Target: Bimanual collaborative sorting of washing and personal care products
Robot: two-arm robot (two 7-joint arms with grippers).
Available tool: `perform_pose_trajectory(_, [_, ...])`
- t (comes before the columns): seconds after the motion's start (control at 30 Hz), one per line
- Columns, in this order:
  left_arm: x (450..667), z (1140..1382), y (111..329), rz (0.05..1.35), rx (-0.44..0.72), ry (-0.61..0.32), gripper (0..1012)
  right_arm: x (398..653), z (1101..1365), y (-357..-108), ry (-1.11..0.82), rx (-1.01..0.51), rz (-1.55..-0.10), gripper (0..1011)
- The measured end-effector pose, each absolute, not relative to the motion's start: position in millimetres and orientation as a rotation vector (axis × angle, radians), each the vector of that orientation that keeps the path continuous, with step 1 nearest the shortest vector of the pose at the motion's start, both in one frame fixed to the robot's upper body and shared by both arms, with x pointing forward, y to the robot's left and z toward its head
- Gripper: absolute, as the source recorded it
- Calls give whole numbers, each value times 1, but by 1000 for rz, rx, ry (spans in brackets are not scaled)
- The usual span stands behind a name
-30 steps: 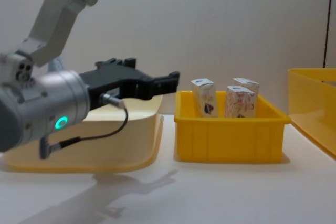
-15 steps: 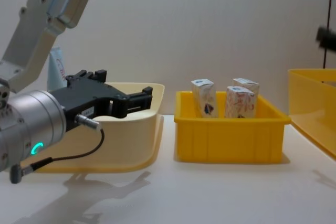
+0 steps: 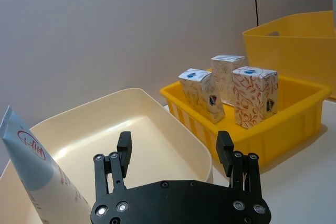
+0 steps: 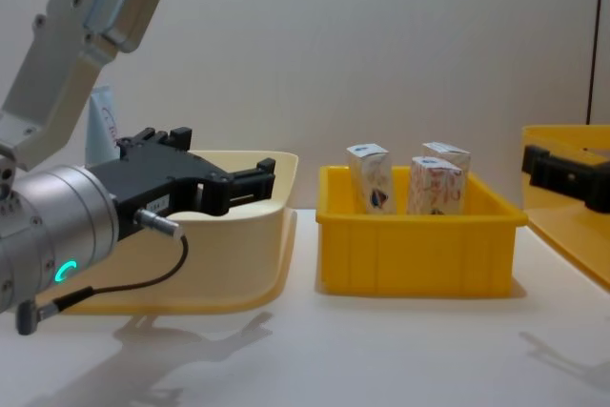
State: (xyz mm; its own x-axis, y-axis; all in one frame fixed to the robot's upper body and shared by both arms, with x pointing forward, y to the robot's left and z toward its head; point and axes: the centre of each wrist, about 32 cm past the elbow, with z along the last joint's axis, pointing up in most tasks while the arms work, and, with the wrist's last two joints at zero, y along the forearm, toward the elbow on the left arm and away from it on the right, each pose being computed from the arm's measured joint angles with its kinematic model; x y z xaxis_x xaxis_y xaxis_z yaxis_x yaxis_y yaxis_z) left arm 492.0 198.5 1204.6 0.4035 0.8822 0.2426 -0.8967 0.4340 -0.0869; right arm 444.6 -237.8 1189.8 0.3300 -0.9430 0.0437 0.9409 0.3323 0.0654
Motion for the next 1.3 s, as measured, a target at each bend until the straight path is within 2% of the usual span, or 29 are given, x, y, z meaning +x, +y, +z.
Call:
perform_pose_trajectory(0.77, [492, 1204, 198, 1124, 61, -268, 1003, 447, 1190, -236, -60, 26, -1232, 1001])
perform_pose_trajectory(1.3, [492, 1204, 198, 1124, 61, -267, 1003, 482, 1197, -225, -27, 17, -1221, 1001])
